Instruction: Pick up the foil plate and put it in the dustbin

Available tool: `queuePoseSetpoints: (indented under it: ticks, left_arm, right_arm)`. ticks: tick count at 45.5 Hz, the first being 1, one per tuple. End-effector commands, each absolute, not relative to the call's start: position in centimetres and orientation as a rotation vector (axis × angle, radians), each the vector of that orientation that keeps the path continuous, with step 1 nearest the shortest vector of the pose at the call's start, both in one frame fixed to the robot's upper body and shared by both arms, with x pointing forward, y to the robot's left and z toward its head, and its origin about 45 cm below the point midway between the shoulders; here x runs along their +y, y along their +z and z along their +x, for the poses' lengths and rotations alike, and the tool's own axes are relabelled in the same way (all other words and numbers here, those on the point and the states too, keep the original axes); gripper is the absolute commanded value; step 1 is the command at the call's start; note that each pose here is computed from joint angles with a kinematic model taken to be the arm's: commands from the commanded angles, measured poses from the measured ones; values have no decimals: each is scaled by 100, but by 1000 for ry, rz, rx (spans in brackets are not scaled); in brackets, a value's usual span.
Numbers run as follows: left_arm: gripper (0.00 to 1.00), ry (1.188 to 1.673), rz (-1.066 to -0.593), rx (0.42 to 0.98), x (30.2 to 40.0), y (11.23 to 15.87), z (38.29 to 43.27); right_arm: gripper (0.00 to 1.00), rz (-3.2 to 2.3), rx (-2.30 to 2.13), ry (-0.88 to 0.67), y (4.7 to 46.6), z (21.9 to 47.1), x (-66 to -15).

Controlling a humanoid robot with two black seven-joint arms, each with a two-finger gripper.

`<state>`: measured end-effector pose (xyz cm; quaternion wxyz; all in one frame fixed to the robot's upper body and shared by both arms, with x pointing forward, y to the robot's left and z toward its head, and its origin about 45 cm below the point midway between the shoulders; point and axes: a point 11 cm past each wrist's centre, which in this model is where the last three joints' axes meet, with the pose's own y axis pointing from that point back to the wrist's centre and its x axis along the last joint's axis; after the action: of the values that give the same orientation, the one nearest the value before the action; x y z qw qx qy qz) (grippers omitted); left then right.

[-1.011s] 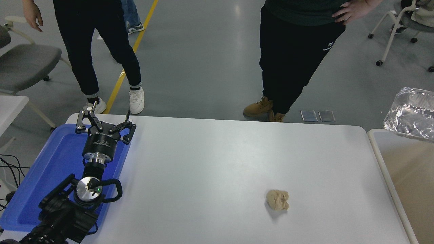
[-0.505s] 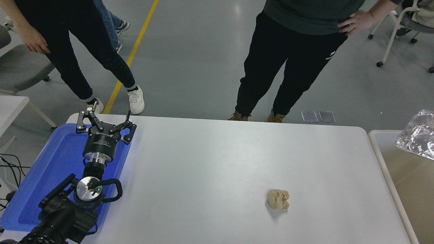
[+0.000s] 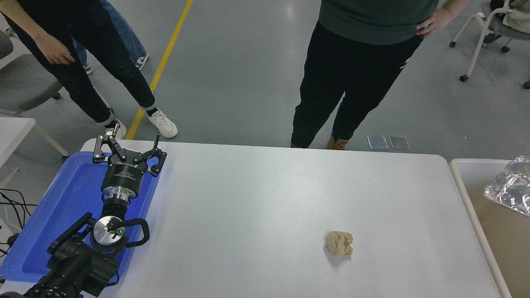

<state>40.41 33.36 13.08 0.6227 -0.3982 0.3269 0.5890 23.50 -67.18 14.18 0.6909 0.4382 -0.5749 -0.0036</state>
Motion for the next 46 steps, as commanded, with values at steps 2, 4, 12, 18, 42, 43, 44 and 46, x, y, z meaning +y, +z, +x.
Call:
queuePoseSetpoints:
  ticks: [2, 4, 12, 18, 42, 43, 44, 46]
  left_arm:
    - [100, 1354, -915, 752, 3338, 1306, 4041]
    - [100, 1353, -916, 751, 3336, 1312, 4046]
    - [100, 1354, -915, 752, 3338, 1306, 4041]
    - [100, 1353, -916, 751, 3336, 1312, 4046]
    - [100, 1354, -917, 750, 3338, 1313, 4046]
    - [100, 1353, -916, 751, 3336, 1312, 4046]
    - [100, 1355, -916, 751, 3339, 1306, 4041]
    - [100, 1354, -915, 752, 3338, 1306, 4041]
  right_arm:
    - [0, 970, -1279, -22, 1304, 2219, -6716]
    - [0, 970, -1279, -22, 1304, 2219, -6716]
    - [0, 972, -1282, -18, 1314, 2221, -6722]
    - [0, 976, -1294, -19, 1314, 2225, -6719]
    - [1, 979, -1308, -20, 1275, 2182, -6717]
    - [16, 981, -1305, -22, 1272, 2180, -6716]
    - [49, 986, -1304, -25, 1269, 2180, -6712]
    - [100, 991, -1301, -26, 1262, 2181, -6705]
